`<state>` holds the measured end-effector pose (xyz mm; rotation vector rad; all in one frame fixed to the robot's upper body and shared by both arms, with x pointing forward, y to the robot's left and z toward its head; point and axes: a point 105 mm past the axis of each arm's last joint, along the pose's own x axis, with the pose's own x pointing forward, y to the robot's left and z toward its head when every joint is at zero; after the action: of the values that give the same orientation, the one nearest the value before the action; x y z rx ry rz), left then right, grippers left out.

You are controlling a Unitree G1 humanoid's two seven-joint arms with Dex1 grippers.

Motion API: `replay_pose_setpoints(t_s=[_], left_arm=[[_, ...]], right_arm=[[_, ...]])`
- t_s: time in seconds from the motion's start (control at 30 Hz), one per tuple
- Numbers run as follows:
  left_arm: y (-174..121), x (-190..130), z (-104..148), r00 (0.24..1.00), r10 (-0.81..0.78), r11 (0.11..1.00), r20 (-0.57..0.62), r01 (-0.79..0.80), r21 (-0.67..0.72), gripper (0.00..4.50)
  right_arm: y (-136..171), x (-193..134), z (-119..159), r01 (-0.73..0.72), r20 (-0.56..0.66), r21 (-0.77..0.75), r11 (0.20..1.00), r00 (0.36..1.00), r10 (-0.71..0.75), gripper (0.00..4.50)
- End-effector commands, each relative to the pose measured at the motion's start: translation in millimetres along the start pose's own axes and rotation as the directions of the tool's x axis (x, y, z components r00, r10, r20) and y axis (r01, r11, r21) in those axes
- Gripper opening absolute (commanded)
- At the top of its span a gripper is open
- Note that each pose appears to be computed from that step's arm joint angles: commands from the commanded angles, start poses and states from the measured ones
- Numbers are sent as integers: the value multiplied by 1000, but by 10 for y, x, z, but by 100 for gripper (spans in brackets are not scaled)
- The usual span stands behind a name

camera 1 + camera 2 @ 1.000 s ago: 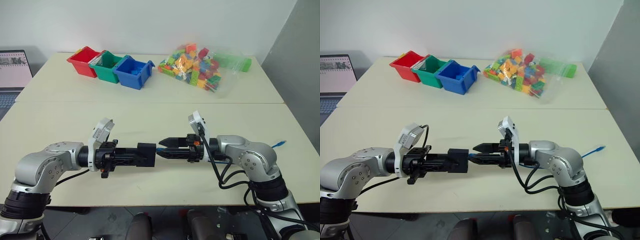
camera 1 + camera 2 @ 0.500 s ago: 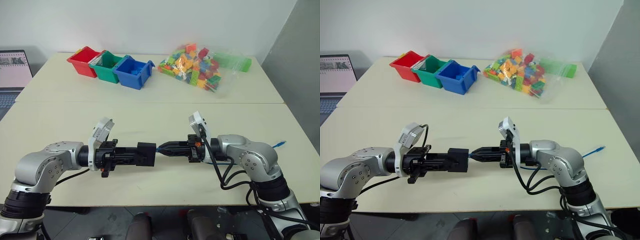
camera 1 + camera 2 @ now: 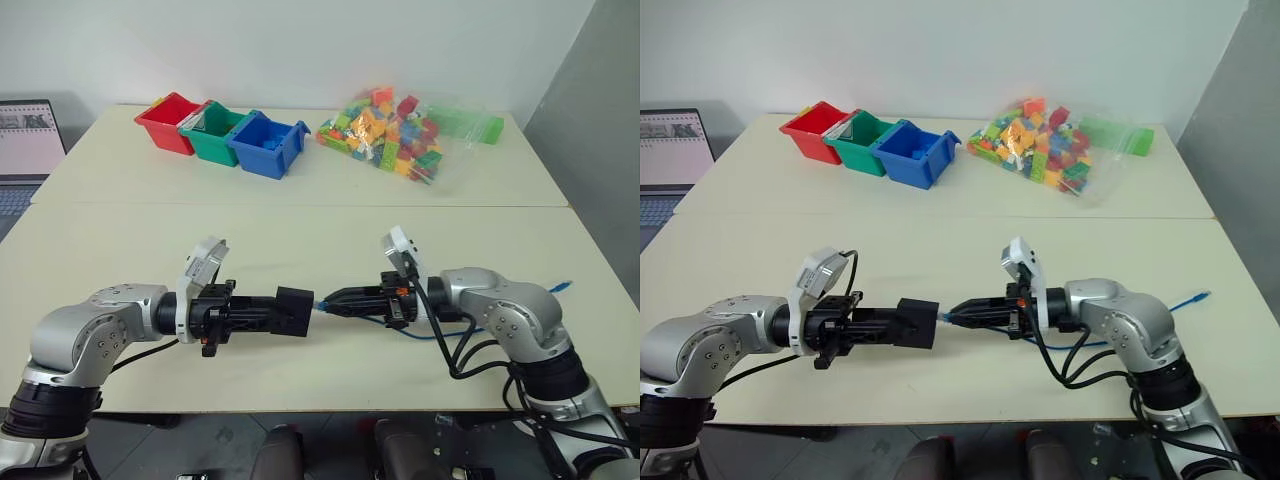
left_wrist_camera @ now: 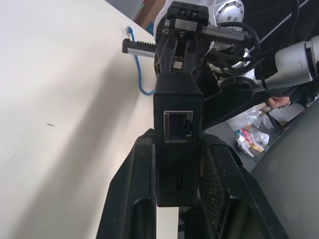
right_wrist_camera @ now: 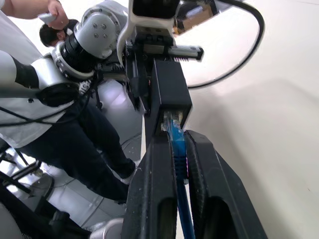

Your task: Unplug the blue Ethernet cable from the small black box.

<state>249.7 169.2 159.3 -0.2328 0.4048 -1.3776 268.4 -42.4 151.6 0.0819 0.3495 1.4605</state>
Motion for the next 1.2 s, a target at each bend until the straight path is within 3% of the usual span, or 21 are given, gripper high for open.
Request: replay_pose_setpoints(t_s=[0.03, 0.3, 0.37, 0.43, 0.5, 0.53, 0.57, 0.63, 0.7, 0.8, 0.83, 0.93, 1.0, 1.07, 1.13, 1.2], left_arm=[[12, -104, 98, 998, 46, 998, 36, -47, 39, 79], [21, -139, 24, 997, 75, 996, 16, -75, 37, 79], [65, -153, -2, 994, 112, 993, 17, -112, 44, 79], [102, -150, -25, 990, 138, 989, 18, -139, 56, 79], [134, -132, -39, 987, 161, 984, 24, -162, 73, 79], [145, -121, -44, 985, 169, 982, 28, -171, 77, 79], [163, -108, -47, 983, 183, 979, 31, -185, 86, 79], [185, -84, -63, 979, 202, 974, 31, -204, 101, 79], [211, -65, -66, 974, 224, 967, 40, -227, 117, 79], [267, -53, -50, 961, 267, 951, 68, -274, 143, 79], [304, -50, -41, 953, 292, 940, 81, -302, 158, 79], [357, -45, -12, 938, 326, 924, 117, -342, 169, 79], [472, -85, 81, 900, 397, 885, 182, -428, 186, 79], [648, -179, 182, 824, 509, 800, 251, -560, 214, 79], [901, -408, 372, 674, 639, 626, 371, -736, 258, 79], [1053, -582, 495, 557, 696, 484, 453, -830, 278, 79]], right_arm=[[-24, -118, 65, 25, 24, -21, 999, 999, -25, 3], [-239, -229, 189, 146, 84, -55, 988, 986, -142, 3], [-683, -369, 327, 388, 151, -106, 916, 916, -371, 3], [-950, -473, 380, 522, 177, -161, 838, 850, -496, 3], [-1231, -566, 381, 660, 186, -223, 718, 752, -633, 3], [-1403, -640, 362, 741, 188, -258, 620, 668, -720, 3], [-1550, -721, 329, 801, 186, -284, 526, 585, -790, 3], [-1736, -838, 252, 862, 181, -297, 412, 474, -862, 3], [-1829, -879, 155, 880, 157, -278, 384, 436, -886, 3], [-1886, -886, 43, 887, 124, -256, 384, 424, -897, 3], [-1876, -872, 47, 886, 133, -233, 400, 437, -890, 73], [-1842, -867, 120, 883, 172, -217, 416, 454, -874, 144], [-1744, -872, 320, 870, 246, -228, 437, 485, -839, 183], [-1595, -815, 479, 834, 300, -254, 490, 550, -779, 232], [-1261, -570, 610, 708, 318, -316, 631, 706, -633, 285], [-900, -340, 677, 560, 293, -378, 737, 828, -479, 285]])
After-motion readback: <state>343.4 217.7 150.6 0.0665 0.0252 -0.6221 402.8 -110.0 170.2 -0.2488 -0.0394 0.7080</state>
